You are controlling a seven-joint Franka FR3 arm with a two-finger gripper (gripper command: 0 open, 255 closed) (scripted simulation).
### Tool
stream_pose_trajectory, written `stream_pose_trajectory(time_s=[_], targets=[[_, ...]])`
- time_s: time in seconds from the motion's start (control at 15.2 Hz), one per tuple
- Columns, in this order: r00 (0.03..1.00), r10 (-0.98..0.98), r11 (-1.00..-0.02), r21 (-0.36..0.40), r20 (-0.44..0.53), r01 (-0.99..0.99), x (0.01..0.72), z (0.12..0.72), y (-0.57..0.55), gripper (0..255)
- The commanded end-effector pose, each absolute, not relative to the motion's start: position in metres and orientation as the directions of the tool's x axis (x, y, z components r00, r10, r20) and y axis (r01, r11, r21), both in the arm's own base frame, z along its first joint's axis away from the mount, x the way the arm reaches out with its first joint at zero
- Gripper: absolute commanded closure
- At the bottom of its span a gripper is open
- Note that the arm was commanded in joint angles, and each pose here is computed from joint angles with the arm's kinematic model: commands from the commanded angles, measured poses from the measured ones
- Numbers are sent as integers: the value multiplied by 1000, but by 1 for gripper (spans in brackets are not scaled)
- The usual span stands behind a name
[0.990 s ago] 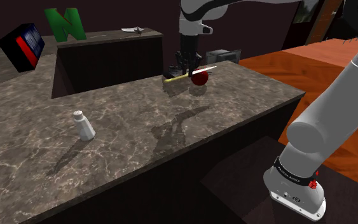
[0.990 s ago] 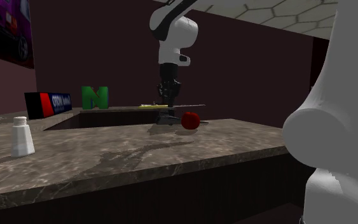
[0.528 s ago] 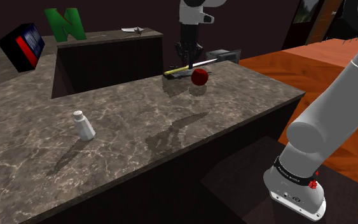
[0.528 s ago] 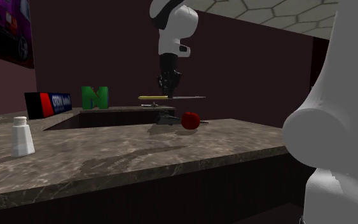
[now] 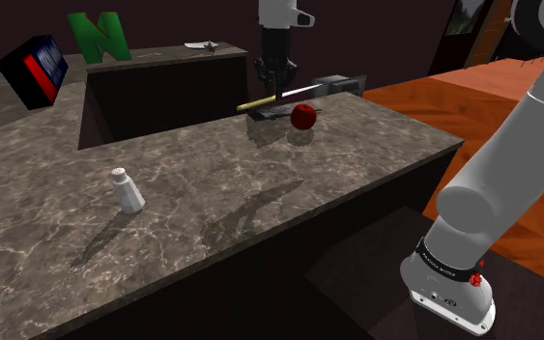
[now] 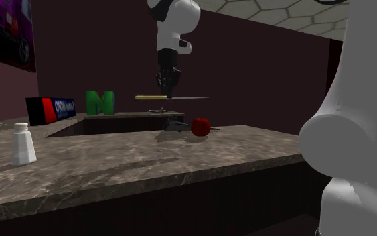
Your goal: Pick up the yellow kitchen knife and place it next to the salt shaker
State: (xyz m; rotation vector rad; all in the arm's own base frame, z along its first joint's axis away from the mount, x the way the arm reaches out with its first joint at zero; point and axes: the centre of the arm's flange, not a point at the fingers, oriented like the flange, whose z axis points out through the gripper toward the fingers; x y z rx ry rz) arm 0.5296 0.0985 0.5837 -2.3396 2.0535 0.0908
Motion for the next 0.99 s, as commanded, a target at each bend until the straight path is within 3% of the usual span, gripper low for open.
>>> stream_pose_trajectory(time_s=[0.0,0.92], targets=[[127,-990,-129,18,-62,-992,533,584,124,255],[127,-990,-129,18,-62,-992,562,585,311,255]])
